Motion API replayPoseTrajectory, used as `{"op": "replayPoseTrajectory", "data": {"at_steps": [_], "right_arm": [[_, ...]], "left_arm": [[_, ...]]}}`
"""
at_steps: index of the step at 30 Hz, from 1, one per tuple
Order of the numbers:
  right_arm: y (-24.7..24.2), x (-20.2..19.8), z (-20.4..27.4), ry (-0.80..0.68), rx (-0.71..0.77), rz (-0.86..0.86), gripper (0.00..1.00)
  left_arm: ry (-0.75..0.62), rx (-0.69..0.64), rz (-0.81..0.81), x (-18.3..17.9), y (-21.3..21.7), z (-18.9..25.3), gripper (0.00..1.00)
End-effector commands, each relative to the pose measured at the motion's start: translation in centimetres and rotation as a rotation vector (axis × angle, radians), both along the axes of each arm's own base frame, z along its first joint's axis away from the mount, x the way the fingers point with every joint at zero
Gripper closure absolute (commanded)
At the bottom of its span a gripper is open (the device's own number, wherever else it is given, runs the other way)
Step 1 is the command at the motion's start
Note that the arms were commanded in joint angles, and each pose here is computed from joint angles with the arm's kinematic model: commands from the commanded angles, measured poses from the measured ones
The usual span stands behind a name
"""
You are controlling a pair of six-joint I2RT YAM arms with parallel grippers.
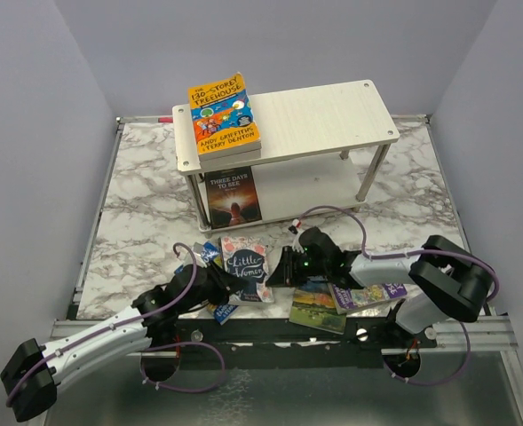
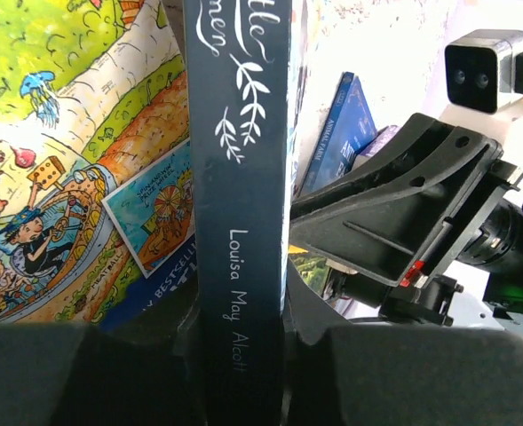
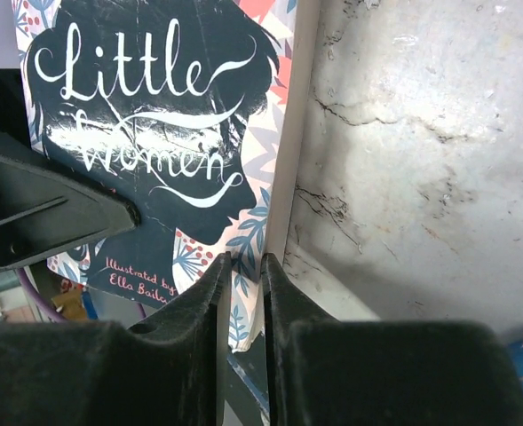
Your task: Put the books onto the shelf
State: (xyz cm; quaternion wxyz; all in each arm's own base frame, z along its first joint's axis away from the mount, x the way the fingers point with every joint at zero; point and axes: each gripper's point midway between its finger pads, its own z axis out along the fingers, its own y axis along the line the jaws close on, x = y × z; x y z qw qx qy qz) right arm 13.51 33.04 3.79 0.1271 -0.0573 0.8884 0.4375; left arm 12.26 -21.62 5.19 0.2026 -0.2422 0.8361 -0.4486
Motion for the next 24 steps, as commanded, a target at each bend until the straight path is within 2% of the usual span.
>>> {"op": "replayPoseTrajectory", "data": {"at_steps": [1, 2, 7, 13, 16, 20, 24], "right_arm": [[0.1, -0.8, 0.0, 0.001, 0.006, 0.021, 0.81], [-0.1, -0.7, 0.1, -0.004, 0.004, 0.017, 0.81], [-1.0, -0.4, 1.3, -0.046, -0.01, -0.007, 0.78], [-2.8, -0.3, 4.1, -0.114, -0.004, -0.059, 0.48], [-3.5, -0.6, 6.3, -0.154, 0.041, -0.068, 0.36], [-4.3, -1.2, 9.3, -0.2, 0.131, -0.086, 0.26], [-4.7, -2.0, 11.0, -0.198, 0.197, -0.085, 0.22]], "left_arm": [[0.075, 0.07, -0.019, -1.3, 1.0, -2.5, 0.92], [0.069, 0.069, -0.02, -1.2, 0.9, -2.3, 1.0], [0.011, 0.046, -0.024, -0.4, 0.2, -0.3, 1.0], [-0.108, -0.048, -0.066, 0.5, -1.5, 4.9, 1.0], [-0.17, -0.096, -0.094, 0.7, -2.4, 7.9, 1.0], [-0.224, -0.175, -0.156, 0.2, -3.4, 11.6, 1.0], [-0.271, -0.259, -0.19, -0.4, -3.9, 14.9, 1.0]]}}
